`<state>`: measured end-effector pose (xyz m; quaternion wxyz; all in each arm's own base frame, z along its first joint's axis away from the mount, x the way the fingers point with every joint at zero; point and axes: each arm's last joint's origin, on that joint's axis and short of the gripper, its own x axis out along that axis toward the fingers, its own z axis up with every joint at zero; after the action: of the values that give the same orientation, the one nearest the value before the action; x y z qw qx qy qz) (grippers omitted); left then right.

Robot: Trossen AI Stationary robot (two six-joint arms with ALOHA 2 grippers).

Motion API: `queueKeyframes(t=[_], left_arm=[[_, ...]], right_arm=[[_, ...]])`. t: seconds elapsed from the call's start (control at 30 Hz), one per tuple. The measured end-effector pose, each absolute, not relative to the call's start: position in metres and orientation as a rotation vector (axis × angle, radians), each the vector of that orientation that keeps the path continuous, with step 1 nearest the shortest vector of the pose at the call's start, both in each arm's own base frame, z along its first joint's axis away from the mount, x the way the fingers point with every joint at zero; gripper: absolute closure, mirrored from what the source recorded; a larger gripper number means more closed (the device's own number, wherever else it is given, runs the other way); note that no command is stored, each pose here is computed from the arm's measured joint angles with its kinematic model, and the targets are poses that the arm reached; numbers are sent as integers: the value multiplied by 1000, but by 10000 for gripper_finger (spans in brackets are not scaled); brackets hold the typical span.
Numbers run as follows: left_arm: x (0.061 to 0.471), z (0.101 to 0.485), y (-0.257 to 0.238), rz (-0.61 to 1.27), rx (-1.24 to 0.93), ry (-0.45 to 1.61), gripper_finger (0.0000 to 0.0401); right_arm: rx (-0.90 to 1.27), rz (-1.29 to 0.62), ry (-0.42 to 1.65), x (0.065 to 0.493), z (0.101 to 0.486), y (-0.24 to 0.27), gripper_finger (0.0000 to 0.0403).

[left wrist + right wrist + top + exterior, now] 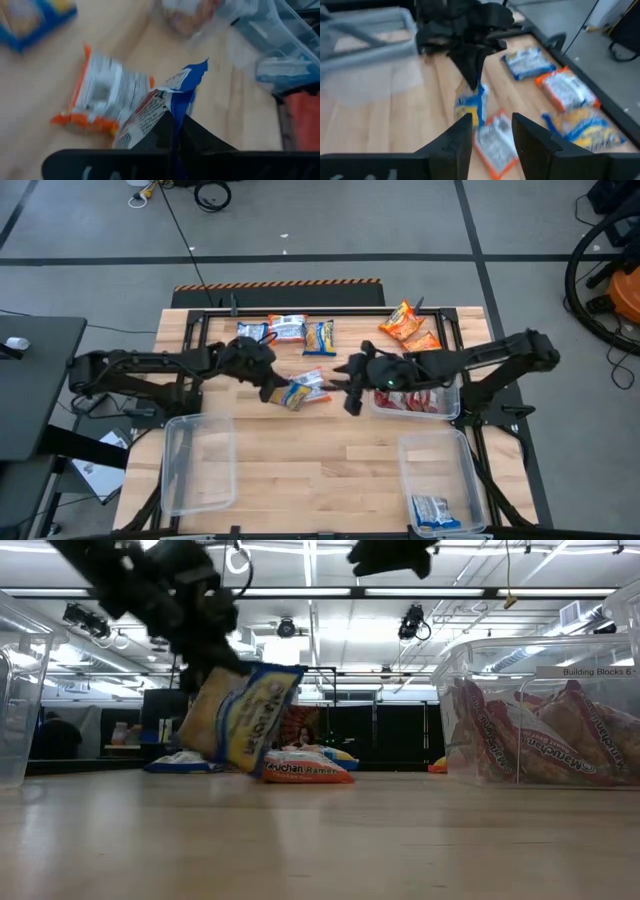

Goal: Sort Maruchan noodles
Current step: Put the blue noodle pack into the bottom right container

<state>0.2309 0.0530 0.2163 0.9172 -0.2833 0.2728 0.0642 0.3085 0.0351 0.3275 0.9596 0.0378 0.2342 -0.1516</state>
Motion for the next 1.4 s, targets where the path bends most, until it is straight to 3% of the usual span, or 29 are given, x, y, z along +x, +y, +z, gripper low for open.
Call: queueKeyframes(t=[0.3,0.47,0.77,1.03,1.23,1.33,1.4], left_arm=[[249,281,46,189,-308,489,389],[260,290,41,196,-170,490,389],[291,301,25,146,-65,487,389],[296,309,11,121,-43,489,382],[296,309,11,124,-44,492,374],[295,313,11,116,-47,478,347],[294,318,10,103,-56,467,316]], right_arm=[[126,-317,446,331,320,6,214],[77,-198,406,343,318,-3,217],[66,-189,483,352,300,-7,225],[97,-162,533,347,299,-7,276],[113,-105,543,349,297,-5,347],[119,-102,547,349,296,-5,390],[119,-102,547,349,296,-5,393]])
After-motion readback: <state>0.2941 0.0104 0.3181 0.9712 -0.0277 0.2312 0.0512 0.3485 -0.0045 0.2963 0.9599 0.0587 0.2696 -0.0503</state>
